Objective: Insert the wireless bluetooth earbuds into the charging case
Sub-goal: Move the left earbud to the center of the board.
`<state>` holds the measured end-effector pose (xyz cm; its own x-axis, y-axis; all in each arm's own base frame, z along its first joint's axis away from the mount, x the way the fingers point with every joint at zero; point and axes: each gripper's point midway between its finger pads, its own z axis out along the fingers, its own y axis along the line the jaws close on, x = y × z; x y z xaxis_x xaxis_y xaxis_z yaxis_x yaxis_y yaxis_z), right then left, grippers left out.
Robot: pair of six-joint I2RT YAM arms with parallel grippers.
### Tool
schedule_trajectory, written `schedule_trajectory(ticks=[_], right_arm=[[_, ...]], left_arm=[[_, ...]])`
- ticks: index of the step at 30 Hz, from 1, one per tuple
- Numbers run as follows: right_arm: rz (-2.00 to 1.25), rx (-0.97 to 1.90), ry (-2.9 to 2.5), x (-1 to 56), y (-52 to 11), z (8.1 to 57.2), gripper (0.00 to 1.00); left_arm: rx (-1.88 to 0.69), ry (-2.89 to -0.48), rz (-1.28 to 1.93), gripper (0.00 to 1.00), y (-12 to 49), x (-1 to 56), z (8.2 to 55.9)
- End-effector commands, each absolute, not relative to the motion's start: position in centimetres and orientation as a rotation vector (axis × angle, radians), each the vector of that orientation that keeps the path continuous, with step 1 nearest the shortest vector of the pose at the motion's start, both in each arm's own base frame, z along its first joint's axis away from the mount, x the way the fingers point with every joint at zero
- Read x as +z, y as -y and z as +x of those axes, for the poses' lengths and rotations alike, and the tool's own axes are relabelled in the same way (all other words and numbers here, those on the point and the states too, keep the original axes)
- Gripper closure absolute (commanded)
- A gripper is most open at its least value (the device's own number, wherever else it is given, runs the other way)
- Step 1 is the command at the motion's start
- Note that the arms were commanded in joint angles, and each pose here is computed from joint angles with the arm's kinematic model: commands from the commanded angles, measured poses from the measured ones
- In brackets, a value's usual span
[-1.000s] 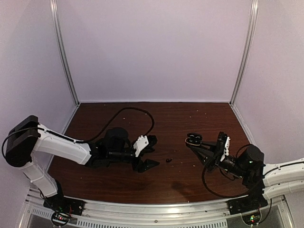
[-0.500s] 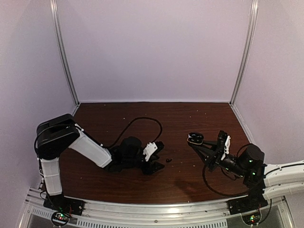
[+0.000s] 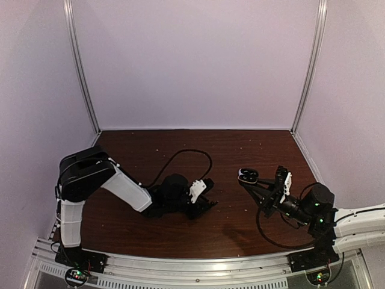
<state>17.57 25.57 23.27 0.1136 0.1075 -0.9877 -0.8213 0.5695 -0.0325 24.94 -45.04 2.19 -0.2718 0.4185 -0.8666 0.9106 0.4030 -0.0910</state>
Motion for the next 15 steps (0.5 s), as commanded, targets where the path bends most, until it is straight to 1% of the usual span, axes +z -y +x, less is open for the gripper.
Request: schedule_trajectory(ticks=[1,5,9,12,15], right_arm=[[-0.681,0.759,-1.287,23.2,-25.1,17.8,1.0],[-0.68,0.757,-1.287,23.3,-25.1,17.9,1.0],[-0.683,0.752,-1.292,23.1,-25.1,18.0,1.0],[-0.683,0.751,-1.296,23.0,-25.1,18.0,1.0],[-0.683,0.751,-1.297,23.0,-25.1,18.1,1.0]], left_arm=[[-0.769,-1.873,1.137,0.75,45.8,1.4,25.4],[-0.743,-1.904,1.105,0.8,45.9,0.9,26.6],[-0.718,-1.937,1.057,0.82,45.7,0.6,28.5],[-0.706,-1.955,1.025,0.82,45.7,0.4,29.9],[-0.69,-2.0,0.958,0.79,45.2,0.3,31.6]])
